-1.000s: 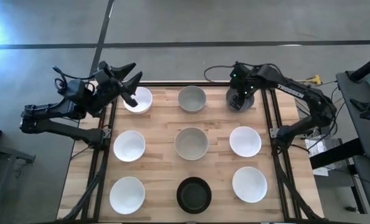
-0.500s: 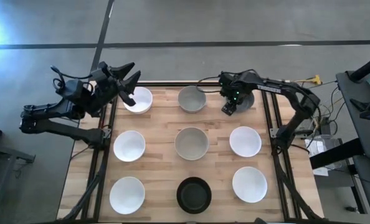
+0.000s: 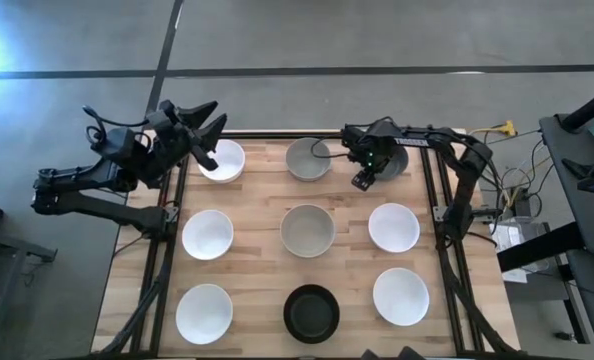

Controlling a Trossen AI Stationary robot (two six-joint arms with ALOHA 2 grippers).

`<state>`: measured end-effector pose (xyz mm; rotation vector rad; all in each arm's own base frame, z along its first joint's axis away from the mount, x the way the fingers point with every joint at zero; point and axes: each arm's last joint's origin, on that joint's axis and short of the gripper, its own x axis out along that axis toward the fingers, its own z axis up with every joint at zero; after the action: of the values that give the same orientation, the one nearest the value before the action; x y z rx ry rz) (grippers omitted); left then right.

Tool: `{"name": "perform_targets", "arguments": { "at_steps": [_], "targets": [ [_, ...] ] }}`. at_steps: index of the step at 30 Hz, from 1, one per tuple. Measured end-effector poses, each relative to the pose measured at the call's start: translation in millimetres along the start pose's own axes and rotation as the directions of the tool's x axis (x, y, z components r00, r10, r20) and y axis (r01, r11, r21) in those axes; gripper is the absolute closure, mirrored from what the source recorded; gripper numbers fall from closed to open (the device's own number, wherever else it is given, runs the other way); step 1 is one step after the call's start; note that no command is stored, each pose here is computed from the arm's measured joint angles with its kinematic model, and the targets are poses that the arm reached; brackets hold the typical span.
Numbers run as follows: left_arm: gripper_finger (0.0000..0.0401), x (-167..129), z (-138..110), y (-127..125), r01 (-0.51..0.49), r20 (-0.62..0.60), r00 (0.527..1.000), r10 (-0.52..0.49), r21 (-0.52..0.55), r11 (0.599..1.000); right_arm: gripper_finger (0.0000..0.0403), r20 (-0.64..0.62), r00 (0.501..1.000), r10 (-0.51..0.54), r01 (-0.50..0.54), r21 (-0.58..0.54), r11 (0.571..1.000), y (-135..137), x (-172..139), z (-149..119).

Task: Nest bowls inside each other
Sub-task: Stack the dark gray bowl on top of the light gray bowl

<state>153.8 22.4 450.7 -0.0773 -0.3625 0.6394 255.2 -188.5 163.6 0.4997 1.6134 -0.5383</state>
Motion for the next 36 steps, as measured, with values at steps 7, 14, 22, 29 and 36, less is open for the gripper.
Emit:
{"name": "perform_targets", "arguments": {
  "at_steps": [7, 14, 22, 29, 36],
  "targets": [
    [0.0205, 0.7, -0.6, -0.4, 0.000, -0.002, 1.000, 0.000, 0.001, 1.000, 0.0283, 0.014, 1.000, 0.000, 0.000, 0.000, 1.000, 0.0, -0.5, 1.1],
    [0.0205, 1.9, -2.0, -1.2, -0.001, -0.007, 1.000, 0.001, 0.005, 1.000, 0.0385, 0.023, 1.000, 0.000, 0.000, -0.027, 1.000, -0.1, -3.3, 0.2],
    [0.0205, 3.5, -3.9, -2.5, 0.000, -0.012, 1.000, 0.000, 0.009, 1.000, 0.0392, 0.043, 0.999, 0.004, -0.004, -0.012, 1.000, -1.2, -22.5, -8.6],
    [0.0205, 5.3, -5.8, -3.8, 0.001, -0.018, 1.000, 0.000, 0.013, 1.000, 0.0392, 0.255, 0.966, 0.046, -0.044, -0.013, 0.999, 2.6, -91.0, -30.5],
    [0.0205, 5.8, -6.6, -4.3, 0.001, -0.021, 1.000, -0.001, 0.016, 1.000, 0.0392, 0.581, 0.732, 0.356, -0.261, -0.244, 0.934, 21.1, -171.7, -73.7]
  ]
}}
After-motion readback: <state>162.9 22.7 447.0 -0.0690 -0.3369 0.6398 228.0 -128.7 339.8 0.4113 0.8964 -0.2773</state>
